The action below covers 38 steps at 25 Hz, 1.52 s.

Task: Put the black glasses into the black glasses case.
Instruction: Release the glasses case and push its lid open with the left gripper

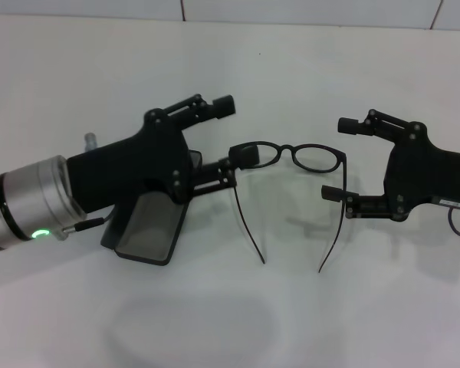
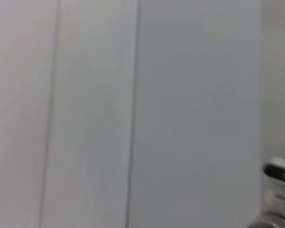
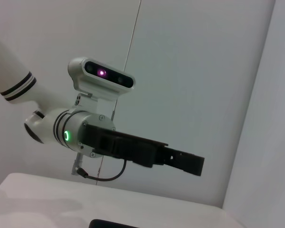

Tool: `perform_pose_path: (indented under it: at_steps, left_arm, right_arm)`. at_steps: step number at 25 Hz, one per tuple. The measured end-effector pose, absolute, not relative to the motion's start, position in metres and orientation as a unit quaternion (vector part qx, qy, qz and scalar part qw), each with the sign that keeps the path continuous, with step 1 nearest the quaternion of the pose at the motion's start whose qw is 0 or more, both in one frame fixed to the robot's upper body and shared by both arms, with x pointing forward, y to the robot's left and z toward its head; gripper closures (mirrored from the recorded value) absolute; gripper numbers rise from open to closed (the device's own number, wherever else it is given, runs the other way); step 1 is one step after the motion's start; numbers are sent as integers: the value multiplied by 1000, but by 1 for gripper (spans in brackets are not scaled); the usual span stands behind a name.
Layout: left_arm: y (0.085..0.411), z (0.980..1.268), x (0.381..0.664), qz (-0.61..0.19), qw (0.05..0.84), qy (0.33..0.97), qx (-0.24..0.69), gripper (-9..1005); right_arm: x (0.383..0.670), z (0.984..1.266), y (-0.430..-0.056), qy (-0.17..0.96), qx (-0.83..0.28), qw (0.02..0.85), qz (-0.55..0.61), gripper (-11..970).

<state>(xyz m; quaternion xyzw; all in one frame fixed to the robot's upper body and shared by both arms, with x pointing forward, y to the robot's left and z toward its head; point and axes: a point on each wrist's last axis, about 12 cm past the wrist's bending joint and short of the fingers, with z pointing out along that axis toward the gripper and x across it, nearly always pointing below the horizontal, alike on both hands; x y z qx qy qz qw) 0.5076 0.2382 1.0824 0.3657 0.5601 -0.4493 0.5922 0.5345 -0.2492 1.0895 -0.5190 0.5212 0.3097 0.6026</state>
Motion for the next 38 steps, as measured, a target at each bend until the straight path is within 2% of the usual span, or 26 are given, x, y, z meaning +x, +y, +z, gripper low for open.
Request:
perform_pose_path:
  at_steps: [14, 17, 21, 24, 31, 38]
  left_arm:
    - [251, 1077, 507, -446, 598, 587, 314, 203]
    - [273, 1083, 516, -427, 579, 631, 289, 205]
    - [308, 1102, 527, -380, 511, 721, 273, 207]
    - [320, 1117, 528, -340, 457, 777, 268, 208]
    - [304, 1127, 526, -272, 380, 842, 271, 212]
    - [288, 1126, 540, -283, 337, 861, 255, 215]
  right_arm:
    - [534, 1089, -246, 522, -511, 608, 311, 87]
    - [532, 1087, -247, 523, -509, 608, 312, 87]
    - [530, 1087, -248, 524, -509, 608, 312, 88]
    - [530, 1086, -248, 524, -509, 606, 314, 88]
    - [530, 1087, -245, 520, -513, 606, 315, 88]
    - [530, 1086, -245, 521, -512, 607, 313, 88]
